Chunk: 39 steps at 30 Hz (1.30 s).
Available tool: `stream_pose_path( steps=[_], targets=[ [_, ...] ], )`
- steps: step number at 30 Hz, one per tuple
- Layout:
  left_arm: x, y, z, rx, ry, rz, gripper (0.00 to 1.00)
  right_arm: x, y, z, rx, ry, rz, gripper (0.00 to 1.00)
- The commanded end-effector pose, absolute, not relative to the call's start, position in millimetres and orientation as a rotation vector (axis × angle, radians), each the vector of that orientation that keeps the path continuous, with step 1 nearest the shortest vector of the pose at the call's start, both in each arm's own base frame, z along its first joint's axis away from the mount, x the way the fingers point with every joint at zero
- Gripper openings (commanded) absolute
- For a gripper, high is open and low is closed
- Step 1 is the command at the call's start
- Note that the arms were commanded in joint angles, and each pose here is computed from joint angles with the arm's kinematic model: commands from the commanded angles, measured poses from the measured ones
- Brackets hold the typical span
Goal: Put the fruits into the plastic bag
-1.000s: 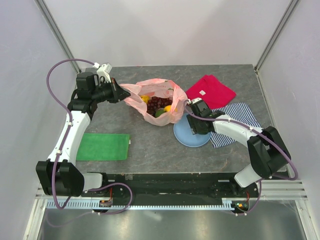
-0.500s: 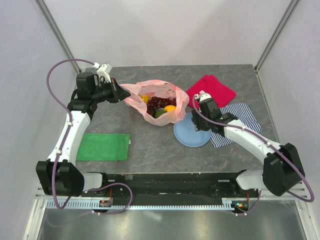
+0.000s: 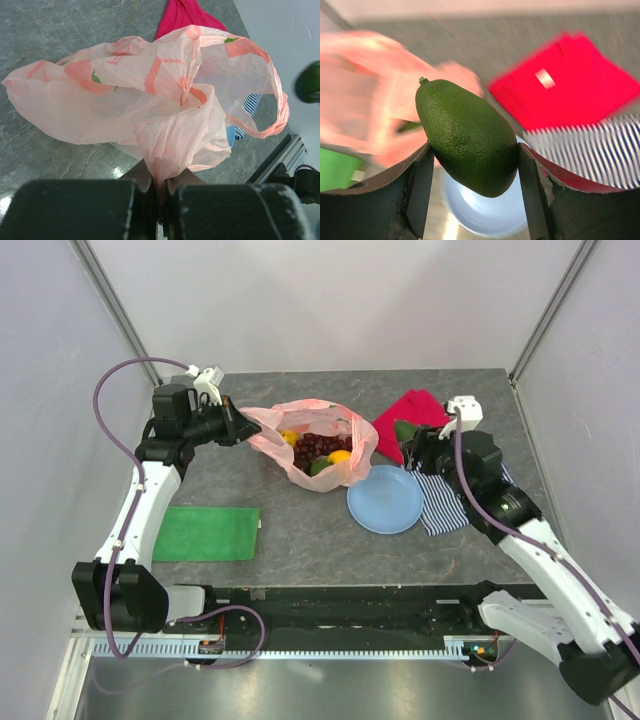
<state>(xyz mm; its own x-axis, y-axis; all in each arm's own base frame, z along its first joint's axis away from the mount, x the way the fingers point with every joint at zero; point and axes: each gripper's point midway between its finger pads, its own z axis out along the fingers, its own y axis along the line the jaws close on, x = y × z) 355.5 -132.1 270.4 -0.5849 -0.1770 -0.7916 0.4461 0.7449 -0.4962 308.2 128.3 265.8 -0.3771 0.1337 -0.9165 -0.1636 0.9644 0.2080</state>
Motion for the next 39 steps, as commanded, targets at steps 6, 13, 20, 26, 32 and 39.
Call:
stream_pose_path(
  steps=[6, 13, 20, 26, 32, 39],
  targets=[
    [358, -134, 279, 0.206, 2.002, -0.886, 0.02, 292, 207, 363, -0.113, 1.63, 0.599, 0.24],
    [358, -135, 279, 0.207, 2.004, -0.894, 0.02, 289, 284, 361, -0.276, 1.664, 0.653, 0.26],
    [359, -135, 277, 0.206, 2.009, -0.892, 0.02, 323, 312, 312, -0.314, 1.84, 0.399, 0.28],
    [359, -135, 278, 0.207, 2.006, -0.888, 0.01, 362, 312, 263, -0.322, 1.991, 0.166, 0.3],
    [359, -134, 277, 0.206, 2.007, -0.886, 0.01, 391, 294, 232, -0.266, 2.086, 0.128, 0.31],
    [358, -134, 279, 0.209, 2.003, -0.888, 0.02, 407, 281, 206, -0.261, 2.137, 0.046, 0.31]
  ],
)
